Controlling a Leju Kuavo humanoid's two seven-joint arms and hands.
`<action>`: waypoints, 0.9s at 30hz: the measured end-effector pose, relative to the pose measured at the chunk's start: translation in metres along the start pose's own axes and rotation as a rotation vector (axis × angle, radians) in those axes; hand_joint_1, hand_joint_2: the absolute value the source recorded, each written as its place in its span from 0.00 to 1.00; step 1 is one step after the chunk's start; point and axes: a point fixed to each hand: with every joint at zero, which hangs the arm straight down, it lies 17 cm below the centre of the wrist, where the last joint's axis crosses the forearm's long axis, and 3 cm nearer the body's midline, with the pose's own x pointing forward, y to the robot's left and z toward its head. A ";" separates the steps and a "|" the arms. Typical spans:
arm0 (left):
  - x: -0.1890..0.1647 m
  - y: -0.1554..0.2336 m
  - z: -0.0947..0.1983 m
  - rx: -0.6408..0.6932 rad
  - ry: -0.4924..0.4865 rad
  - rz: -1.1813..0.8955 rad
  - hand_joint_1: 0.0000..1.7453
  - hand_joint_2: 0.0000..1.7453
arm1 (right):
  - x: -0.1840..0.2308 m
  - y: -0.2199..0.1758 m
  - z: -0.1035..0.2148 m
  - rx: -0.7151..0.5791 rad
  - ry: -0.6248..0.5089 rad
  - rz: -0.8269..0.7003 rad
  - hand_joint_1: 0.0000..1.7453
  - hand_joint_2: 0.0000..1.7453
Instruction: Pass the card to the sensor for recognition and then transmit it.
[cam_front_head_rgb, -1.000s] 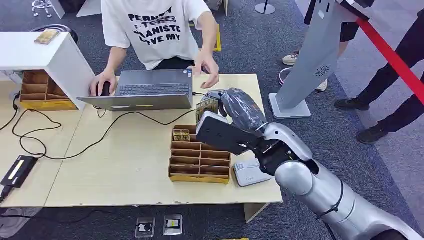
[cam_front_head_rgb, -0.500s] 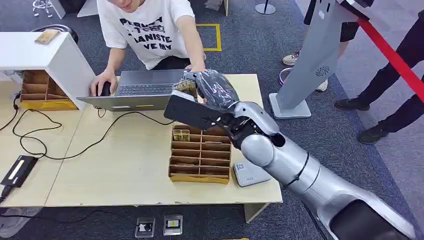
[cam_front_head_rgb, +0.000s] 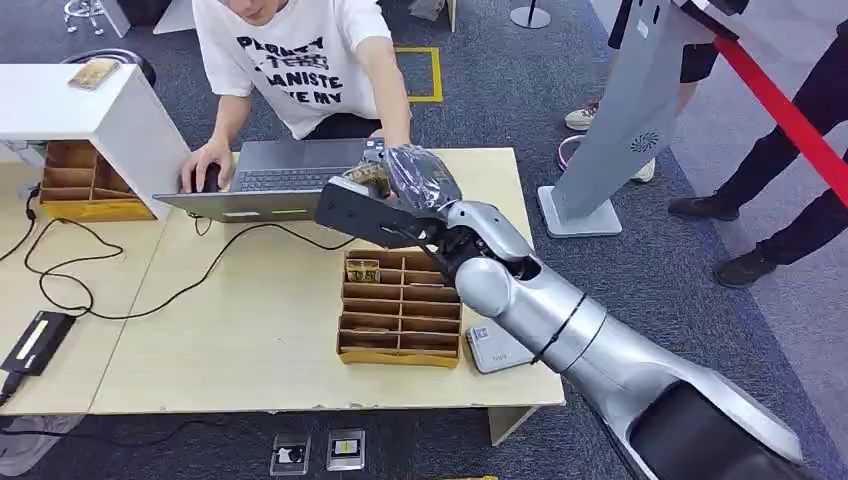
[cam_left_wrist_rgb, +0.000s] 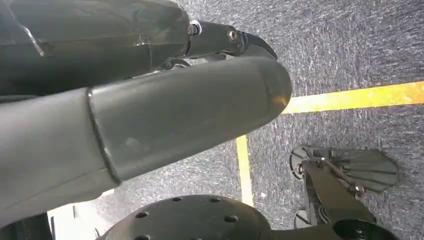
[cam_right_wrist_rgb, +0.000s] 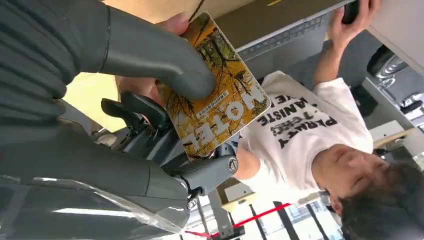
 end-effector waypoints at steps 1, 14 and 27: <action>0.000 0.000 0.000 0.000 0.000 0.000 0.00 0.00 | -0.002 0.001 0.000 0.002 0.005 0.002 1.00 1.00; 0.000 0.001 0.000 0.003 0.003 0.009 0.00 0.00 | -0.014 0.016 -0.002 0.036 0.028 0.005 0.00 1.00; -0.001 0.001 0.000 0.003 0.005 0.014 0.00 0.00 | -0.018 0.022 -0.003 0.037 0.026 -0.005 0.00 1.00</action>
